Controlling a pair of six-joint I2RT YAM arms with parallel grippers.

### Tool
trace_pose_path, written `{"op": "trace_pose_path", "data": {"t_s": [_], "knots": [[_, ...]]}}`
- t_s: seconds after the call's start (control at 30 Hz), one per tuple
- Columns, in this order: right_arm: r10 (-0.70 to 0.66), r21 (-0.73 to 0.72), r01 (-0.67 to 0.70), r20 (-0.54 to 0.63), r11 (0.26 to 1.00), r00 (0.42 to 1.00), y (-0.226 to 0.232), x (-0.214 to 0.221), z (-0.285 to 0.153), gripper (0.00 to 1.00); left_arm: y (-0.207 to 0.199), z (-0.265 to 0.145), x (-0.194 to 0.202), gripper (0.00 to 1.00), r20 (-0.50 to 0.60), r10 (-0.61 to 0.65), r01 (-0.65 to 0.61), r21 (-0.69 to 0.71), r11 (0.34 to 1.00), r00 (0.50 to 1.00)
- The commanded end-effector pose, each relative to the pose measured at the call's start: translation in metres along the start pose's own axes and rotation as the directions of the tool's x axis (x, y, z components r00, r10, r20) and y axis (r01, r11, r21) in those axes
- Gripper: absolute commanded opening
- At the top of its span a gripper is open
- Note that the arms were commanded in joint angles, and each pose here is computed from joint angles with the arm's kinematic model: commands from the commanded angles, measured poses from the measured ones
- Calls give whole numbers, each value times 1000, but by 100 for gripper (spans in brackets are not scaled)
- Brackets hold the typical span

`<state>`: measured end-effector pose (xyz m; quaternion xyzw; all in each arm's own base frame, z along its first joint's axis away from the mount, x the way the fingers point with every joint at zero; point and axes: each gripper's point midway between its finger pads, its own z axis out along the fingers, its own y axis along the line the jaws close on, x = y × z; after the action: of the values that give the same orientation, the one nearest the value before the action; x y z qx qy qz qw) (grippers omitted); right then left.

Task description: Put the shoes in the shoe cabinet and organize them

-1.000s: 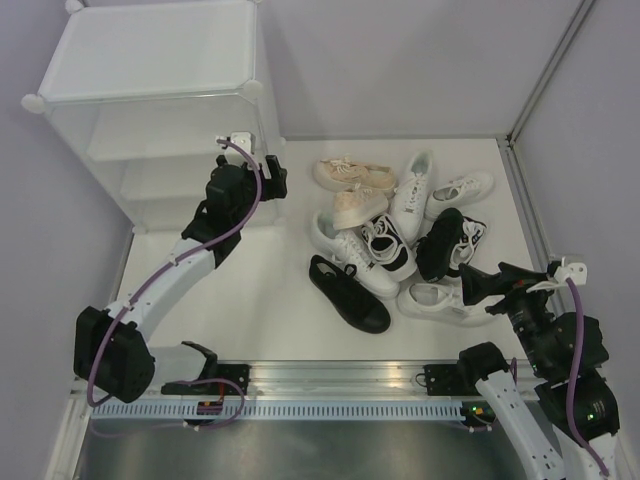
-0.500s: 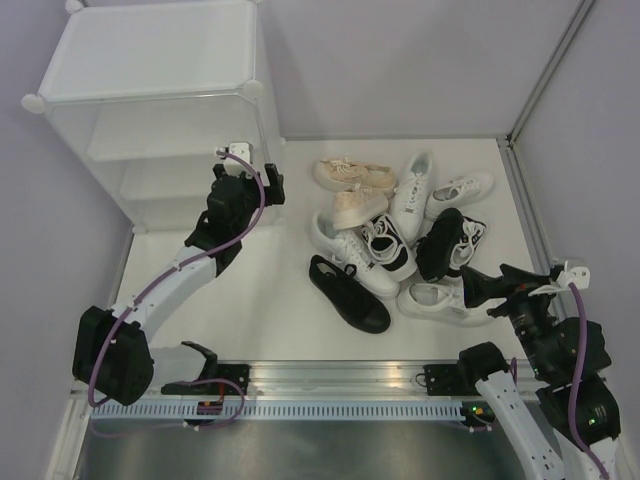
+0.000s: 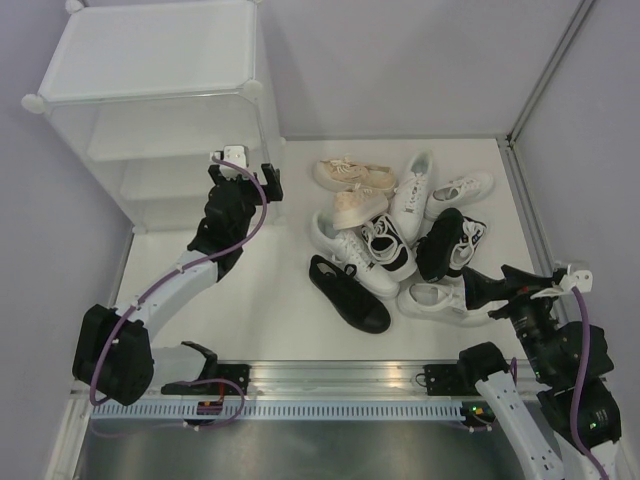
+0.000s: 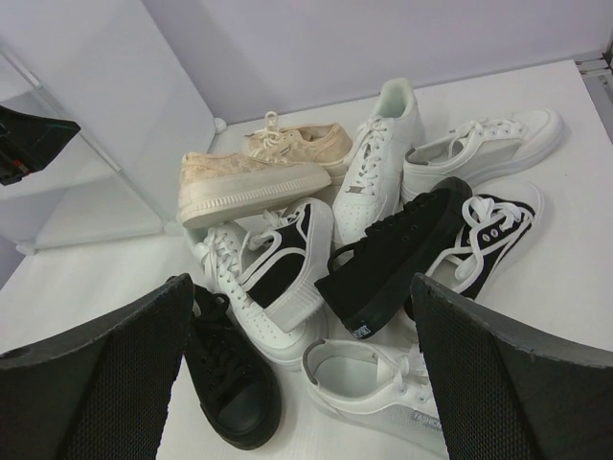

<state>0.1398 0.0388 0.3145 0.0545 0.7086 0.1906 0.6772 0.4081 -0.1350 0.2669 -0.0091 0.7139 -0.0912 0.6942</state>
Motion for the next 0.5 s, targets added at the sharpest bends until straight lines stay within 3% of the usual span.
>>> {"op": "trace_pose_path", "data": {"t_s": [0.0,0.47], "knots": [[4,-6,-3,23,1000,1000,1,-5,-2,98,-2,1,-24,95,96,21,-22,11,1000,995],[7,-5,-6,35,1000,999,0,-5,-3,98,-16,18,-12,96,19,13,-14,49,999,1000]]}}
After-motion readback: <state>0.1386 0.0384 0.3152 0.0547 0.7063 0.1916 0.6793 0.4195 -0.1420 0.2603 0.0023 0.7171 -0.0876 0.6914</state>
